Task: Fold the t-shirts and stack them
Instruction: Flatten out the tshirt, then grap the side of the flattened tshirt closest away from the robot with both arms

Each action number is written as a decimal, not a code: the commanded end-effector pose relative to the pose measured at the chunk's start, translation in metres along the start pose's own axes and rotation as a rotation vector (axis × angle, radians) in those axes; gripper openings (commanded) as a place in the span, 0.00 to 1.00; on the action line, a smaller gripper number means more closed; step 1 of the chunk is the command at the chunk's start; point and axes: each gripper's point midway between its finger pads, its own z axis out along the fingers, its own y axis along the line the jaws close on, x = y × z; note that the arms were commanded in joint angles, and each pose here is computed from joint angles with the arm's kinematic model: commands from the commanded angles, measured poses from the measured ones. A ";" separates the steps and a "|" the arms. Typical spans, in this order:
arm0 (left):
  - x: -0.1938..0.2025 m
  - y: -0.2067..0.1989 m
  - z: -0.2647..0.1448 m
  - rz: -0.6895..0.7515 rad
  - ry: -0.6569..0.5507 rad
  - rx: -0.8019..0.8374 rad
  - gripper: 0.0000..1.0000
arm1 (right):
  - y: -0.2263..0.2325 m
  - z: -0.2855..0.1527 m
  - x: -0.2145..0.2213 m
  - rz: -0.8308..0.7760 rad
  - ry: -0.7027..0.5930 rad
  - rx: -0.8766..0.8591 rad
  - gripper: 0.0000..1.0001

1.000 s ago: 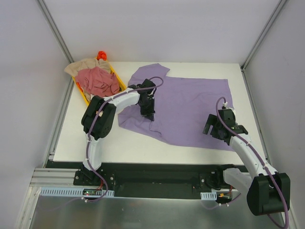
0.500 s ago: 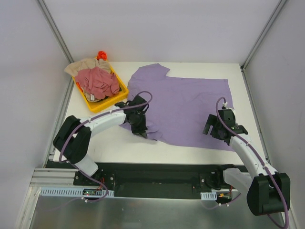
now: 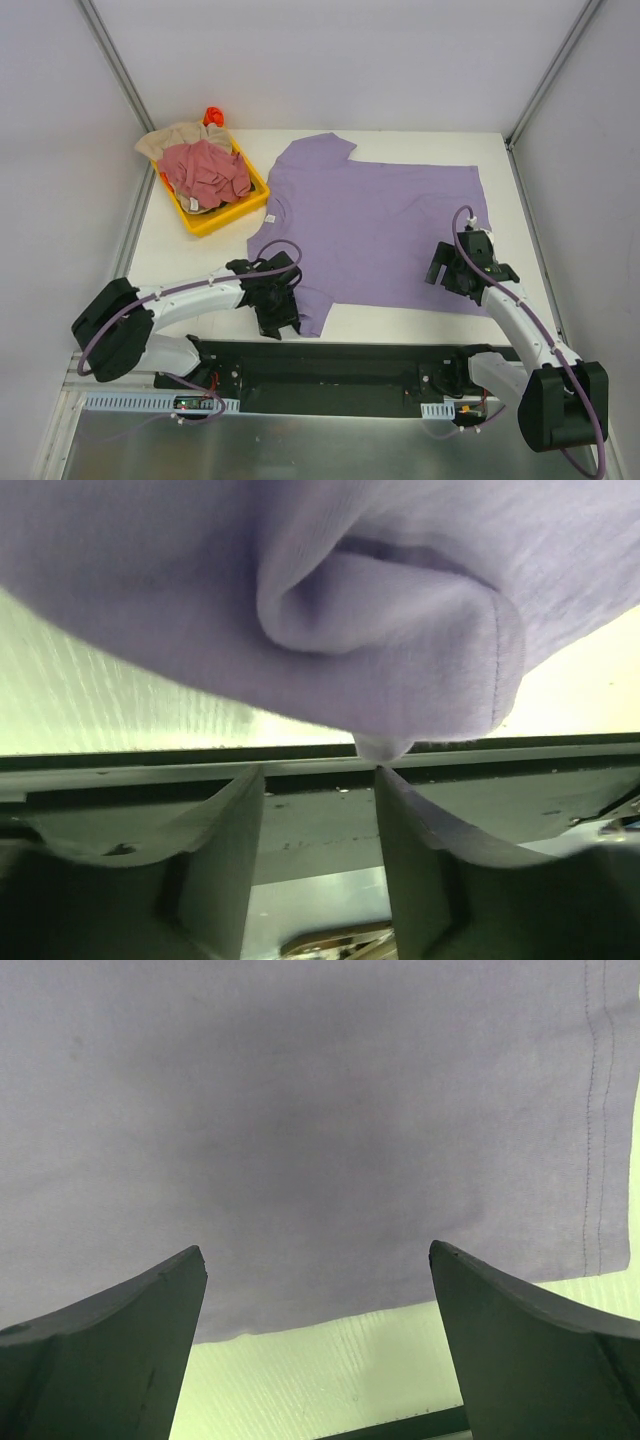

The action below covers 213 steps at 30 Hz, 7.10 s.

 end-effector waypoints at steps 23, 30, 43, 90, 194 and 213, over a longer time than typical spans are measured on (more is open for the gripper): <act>-0.042 -0.084 0.001 0.418 0.006 -0.011 0.76 | 0.006 0.000 0.000 -0.004 -0.015 -0.038 0.96; -0.024 -0.030 0.014 0.375 0.075 -0.105 0.78 | 0.012 0.010 0.004 0.003 0.044 -0.038 0.96; 0.008 0.086 -0.038 0.115 -0.029 -0.285 0.84 | 0.008 0.021 0.010 0.024 0.102 0.017 0.96; -0.370 -0.134 0.015 0.204 -0.266 0.172 0.99 | -0.024 0.143 -0.163 0.241 0.370 0.119 0.96; -0.030 -0.013 -0.016 0.456 -0.210 0.041 0.00 | -0.150 0.035 -0.041 0.723 0.020 0.365 0.87; -0.025 -0.014 -0.019 0.452 -0.197 0.066 0.00 | -0.146 0.063 -0.032 0.705 0.119 0.341 0.37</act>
